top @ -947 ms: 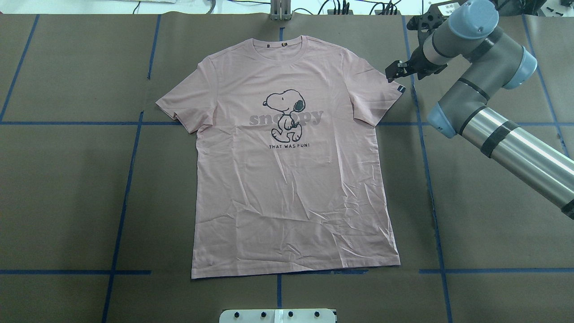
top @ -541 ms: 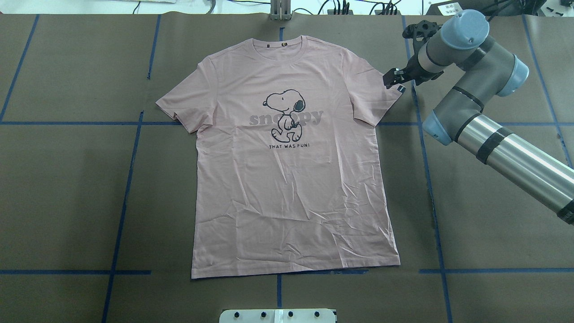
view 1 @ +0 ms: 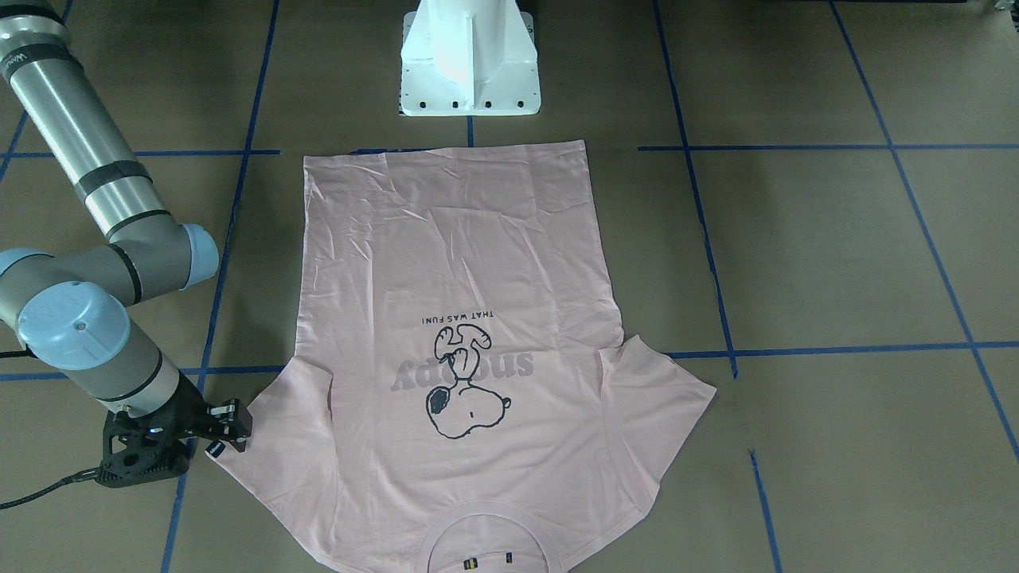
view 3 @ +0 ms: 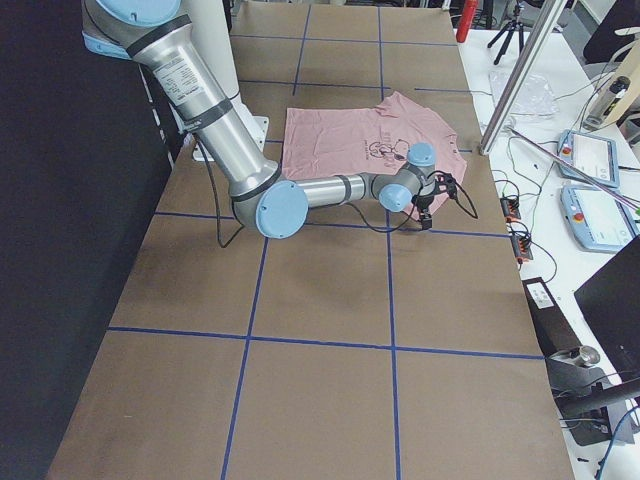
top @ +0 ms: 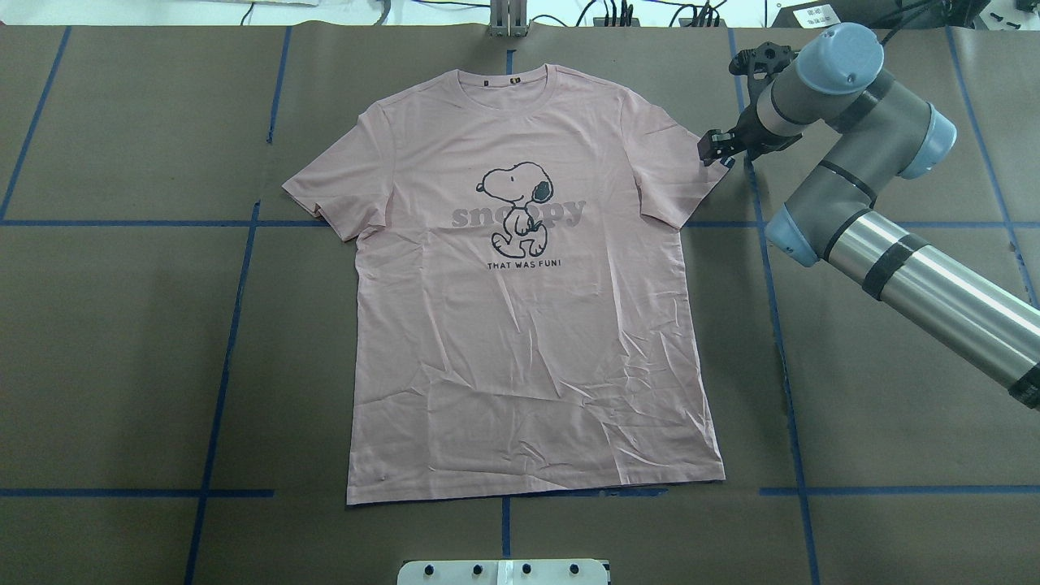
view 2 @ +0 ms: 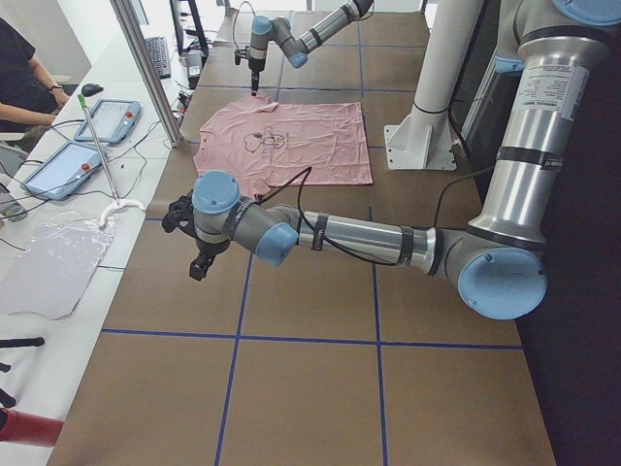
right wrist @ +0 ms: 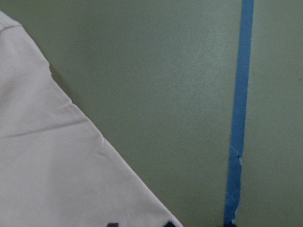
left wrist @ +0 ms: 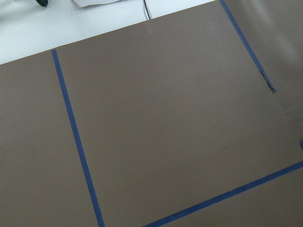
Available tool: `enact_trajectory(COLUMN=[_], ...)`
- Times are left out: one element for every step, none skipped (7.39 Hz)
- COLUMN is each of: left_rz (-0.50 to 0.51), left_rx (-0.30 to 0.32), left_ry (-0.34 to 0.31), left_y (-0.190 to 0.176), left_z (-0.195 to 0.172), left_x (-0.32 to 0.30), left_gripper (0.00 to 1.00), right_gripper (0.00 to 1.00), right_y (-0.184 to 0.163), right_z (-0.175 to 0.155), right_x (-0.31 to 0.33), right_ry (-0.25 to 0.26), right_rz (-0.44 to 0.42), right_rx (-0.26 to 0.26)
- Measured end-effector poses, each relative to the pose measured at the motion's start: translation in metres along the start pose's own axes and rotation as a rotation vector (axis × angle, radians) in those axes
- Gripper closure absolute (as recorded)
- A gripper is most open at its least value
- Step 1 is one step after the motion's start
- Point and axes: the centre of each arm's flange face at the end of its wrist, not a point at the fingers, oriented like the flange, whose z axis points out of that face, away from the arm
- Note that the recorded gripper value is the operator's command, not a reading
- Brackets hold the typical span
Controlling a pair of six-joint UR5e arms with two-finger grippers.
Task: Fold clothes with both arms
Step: 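Grasp the sleeve nearest the right gripper with the right gripper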
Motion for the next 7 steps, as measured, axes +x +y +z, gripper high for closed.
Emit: enact_trajectory(left_rz=[0.000, -0.001, -0.001, -0.002, -0.002, -0.001, -0.003], left_rx=[0.000, 0.000, 0.000, -0.001, -0.001, -0.001, -0.002], left_ry=[0.000, 0.001, 0.001, 0.001, 0.000, -0.001, -0.001], left_y=[0.000, 0.000, 0.000, 0.000, 0.000, 0.000, 0.000], left_z=[0.000, 0.000, 0.000, 0.000, 0.000, 0.000, 0.001], left_x=[0.000, 0.000, 0.000, 0.000, 0.000, 0.000, -0.001], left_gripper=[0.00, 0.00, 0.00, 0.00, 0.00, 0.00, 0.00], right_gripper=[0.92, 1.00, 1.00, 1.00, 1.00, 1.00, 1.00], right_y=[0.000, -0.001, -0.001, -0.003, -0.006, -0.011, -0.014], right_z=[0.000, -0.001, -0.002, -0.005, -0.012, -0.025, -0.041], right_x=[0.000, -0.001, -0.002, -0.005, -0.012, -0.025, -0.039], right_ry=[0.000, -0.001, -0.003, -0.008, -0.020, -0.043, -0.070], right_rz=[0.000, -0.001, -0.002, -0.004, -0.010, -0.024, -0.039], right_rx=[0.000, 0.001, 0.003, 0.008, 0.021, 0.043, 0.069])
